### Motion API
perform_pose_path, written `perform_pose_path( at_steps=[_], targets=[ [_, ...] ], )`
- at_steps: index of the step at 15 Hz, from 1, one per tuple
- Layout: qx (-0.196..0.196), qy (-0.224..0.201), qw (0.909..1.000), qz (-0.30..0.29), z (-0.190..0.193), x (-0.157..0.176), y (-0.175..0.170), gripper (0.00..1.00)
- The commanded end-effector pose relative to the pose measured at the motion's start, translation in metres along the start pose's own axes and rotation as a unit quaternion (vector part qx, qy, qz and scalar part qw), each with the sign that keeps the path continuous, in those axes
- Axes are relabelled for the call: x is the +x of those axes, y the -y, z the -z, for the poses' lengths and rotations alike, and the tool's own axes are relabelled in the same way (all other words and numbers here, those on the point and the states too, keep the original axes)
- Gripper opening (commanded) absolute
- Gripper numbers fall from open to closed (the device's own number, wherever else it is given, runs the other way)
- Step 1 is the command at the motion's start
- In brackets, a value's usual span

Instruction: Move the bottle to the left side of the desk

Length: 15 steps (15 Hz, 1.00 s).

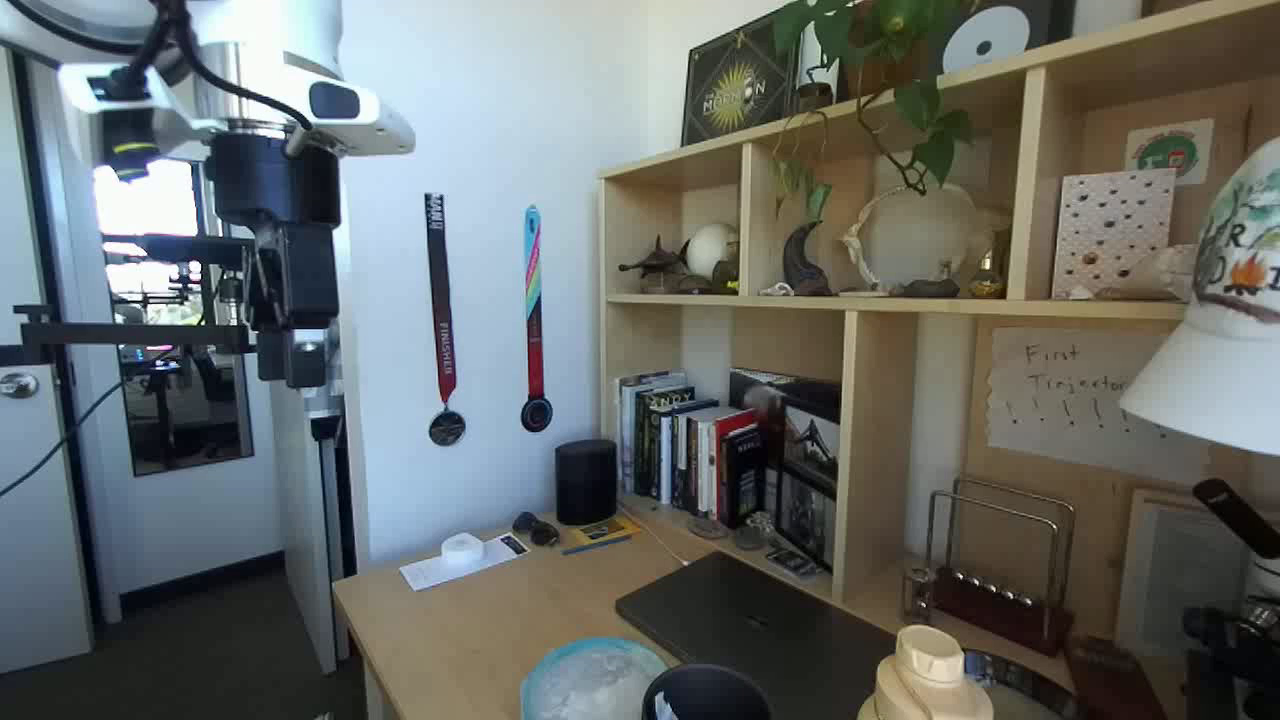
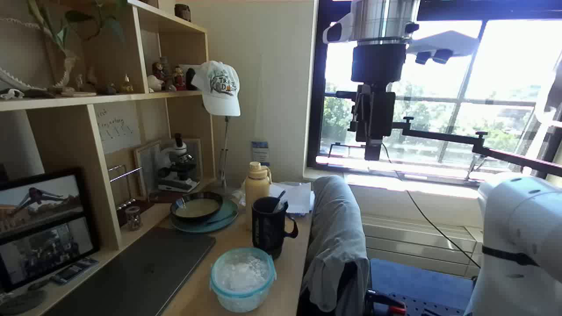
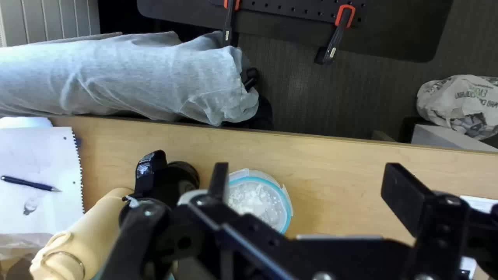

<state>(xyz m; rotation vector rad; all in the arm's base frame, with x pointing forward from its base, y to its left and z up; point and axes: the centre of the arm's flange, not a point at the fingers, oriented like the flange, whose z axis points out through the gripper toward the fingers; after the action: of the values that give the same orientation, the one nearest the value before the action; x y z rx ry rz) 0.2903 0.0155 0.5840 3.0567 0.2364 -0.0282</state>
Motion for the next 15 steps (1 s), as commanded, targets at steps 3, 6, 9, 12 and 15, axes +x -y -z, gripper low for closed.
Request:
perform_pose_path(
  at_steps=[3, 6, 9, 12, 15],
  targets=[
    [0.0, 0.0, 1.0, 0.0, 0.0, 0.0, 0.0, 1.0],
    [0.011, -0.008, 0.9997, -0.022, -0.004, 0.023, -0.018, 1.0],
    [0.016, -0.021, 0.9979, -0.06, -0.01, 0.049, -0.048, 1.0],
    [0.018, -0.034, 0.9946, -0.097, -0.015, 0.078, -0.084, 1.0],
    [0.003, -0.049, 0.9903, -0.13, -0.022, 0.107, -0.117, 1.0]
  ],
)
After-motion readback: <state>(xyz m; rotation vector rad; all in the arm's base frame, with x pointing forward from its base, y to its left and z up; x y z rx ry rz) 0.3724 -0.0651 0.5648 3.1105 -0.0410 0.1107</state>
